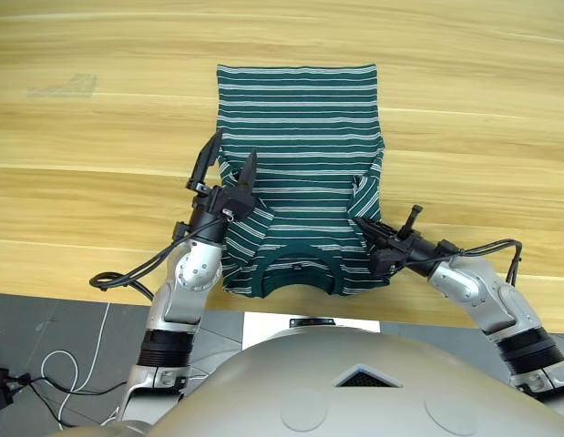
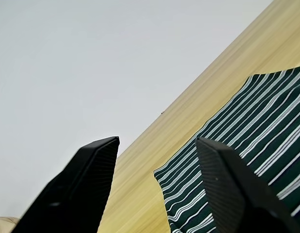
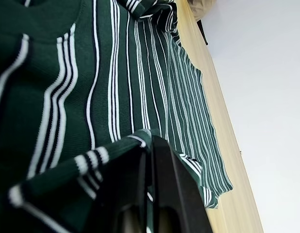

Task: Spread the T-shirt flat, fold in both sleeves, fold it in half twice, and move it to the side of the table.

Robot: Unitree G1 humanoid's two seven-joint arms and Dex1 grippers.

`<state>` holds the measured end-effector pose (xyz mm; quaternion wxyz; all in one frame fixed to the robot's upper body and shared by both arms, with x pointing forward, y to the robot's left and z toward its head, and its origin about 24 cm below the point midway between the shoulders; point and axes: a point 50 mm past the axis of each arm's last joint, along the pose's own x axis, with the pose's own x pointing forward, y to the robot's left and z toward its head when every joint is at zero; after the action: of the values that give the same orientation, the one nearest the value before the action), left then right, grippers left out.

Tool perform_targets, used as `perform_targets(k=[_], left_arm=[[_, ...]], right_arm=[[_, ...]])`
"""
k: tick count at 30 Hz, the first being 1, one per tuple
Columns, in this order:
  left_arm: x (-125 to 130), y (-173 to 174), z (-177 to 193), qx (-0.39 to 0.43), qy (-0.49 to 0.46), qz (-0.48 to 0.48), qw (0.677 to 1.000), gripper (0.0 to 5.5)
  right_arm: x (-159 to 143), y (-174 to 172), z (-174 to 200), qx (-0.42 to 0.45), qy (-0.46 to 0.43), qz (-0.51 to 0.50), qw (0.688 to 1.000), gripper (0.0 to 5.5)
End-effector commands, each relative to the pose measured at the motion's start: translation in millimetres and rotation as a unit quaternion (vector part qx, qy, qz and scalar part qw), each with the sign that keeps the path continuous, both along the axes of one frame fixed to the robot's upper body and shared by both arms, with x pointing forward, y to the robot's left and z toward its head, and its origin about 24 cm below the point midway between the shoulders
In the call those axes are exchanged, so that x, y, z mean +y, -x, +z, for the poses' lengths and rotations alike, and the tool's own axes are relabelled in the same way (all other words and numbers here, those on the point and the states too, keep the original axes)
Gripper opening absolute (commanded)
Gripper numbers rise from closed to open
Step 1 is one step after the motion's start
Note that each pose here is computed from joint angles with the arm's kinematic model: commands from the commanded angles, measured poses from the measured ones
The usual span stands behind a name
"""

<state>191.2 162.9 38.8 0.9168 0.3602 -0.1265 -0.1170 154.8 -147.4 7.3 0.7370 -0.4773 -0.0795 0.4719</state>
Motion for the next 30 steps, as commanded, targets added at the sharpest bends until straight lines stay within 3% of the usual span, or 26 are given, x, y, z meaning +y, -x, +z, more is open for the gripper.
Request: perform_targets(k=[1,2,16,19,23,30], left_arm=[[0,-3,-2,0.0,-0.005,-0.004,1.0,2.94],[0,-4,-2,0.0,-0.005,-0.005,1.0,2.94],[8,-11,-9,0.02,-0.038,-0.03,0.999,2.94],[17,-13,-1,0.01,-0.051,-0.06,0.997,2.94],[59,-6,23,-0.023,-0.107,-0.032,0.993,2.94],[84,35,6,0.069,-0.271,-0.098,0.955,2.94]], right_arm=[[-8,12,-17,0.042,0.059,0.025,0.997,0.01],[-8,12,-18,0.043,0.063,0.029,0.997,0.01],[-4,-3,-21,0.016,0.07,0.029,0.997,2.51],[-5,-16,2,-0.026,0.022,0.007,0.999,2.51],[-33,-30,52,-0.103,-0.066,-0.077,0.99,2.51],[-89,-2,17,-0.039,0.039,-0.147,0.988,2.51]])
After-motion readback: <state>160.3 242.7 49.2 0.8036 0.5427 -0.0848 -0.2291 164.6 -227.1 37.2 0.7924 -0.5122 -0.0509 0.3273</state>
